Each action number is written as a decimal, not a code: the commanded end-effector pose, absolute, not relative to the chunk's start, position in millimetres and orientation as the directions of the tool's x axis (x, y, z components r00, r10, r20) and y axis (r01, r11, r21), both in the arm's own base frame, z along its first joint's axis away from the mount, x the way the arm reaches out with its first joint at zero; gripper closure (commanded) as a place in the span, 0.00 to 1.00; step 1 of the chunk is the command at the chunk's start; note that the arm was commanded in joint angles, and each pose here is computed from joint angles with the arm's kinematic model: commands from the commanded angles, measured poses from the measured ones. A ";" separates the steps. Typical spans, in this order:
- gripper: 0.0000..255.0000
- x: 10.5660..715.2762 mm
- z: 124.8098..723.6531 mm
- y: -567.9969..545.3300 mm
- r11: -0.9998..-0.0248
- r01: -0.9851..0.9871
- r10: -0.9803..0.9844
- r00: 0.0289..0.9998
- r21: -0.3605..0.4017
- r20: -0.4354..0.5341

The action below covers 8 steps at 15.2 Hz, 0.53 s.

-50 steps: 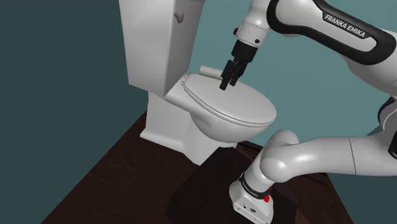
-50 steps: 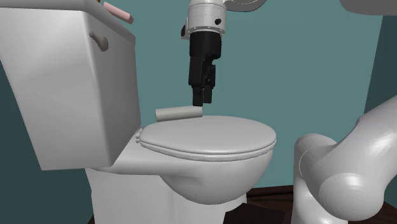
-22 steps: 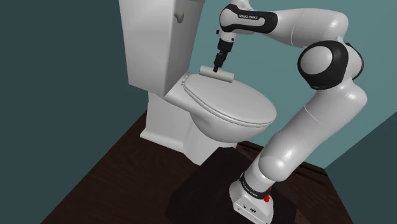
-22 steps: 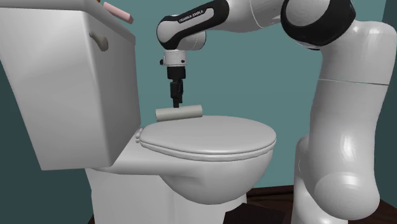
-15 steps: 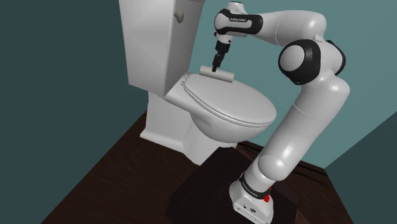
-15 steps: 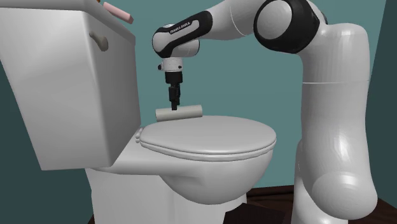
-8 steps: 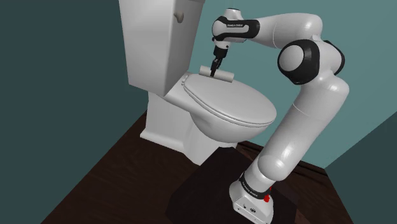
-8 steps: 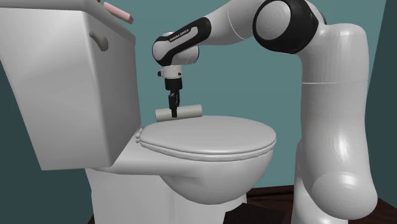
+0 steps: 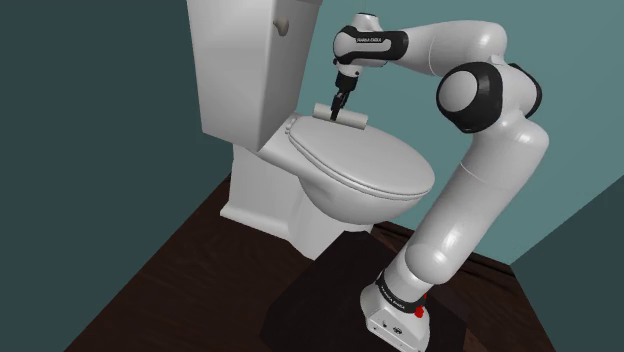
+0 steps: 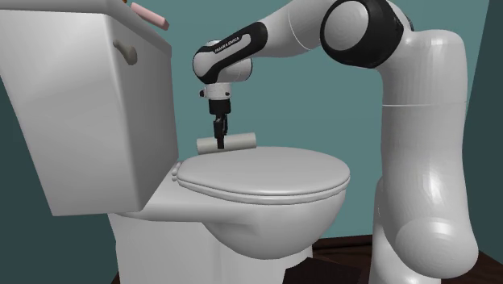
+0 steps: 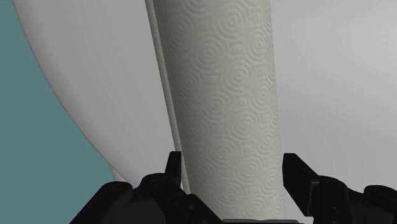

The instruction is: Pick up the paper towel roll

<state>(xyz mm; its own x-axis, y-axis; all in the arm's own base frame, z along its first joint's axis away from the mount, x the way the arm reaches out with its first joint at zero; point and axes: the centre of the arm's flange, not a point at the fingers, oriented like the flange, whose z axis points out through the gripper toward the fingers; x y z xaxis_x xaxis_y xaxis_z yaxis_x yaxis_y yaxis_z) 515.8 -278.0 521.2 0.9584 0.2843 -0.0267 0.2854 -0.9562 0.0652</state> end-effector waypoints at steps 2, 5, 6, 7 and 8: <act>1.00 515.0 525.7 -278.9 -0.956 0.285 0.283 0.959 0.064 -0.029; 1.00 515.0 541.5 -279.0 -0.956 0.285 0.283 0.959 0.064 -0.029; 1.00 515.0 546.8 -279.0 -0.956 0.285 0.283 0.959 0.064 -0.029; 1.00 515.0 552.1 -279.0 -0.956 0.285 0.283 0.959 0.064 -0.029; 1.00 515.0 557.4 -279.0 -0.956 0.285 0.283 0.959 0.064 -0.029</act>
<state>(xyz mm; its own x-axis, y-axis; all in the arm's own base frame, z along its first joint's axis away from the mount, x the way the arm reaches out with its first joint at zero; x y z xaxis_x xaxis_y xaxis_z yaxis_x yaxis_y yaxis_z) 515.1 -279.2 551.6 0.9586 0.2833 -0.0289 0.2846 -0.9565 0.0646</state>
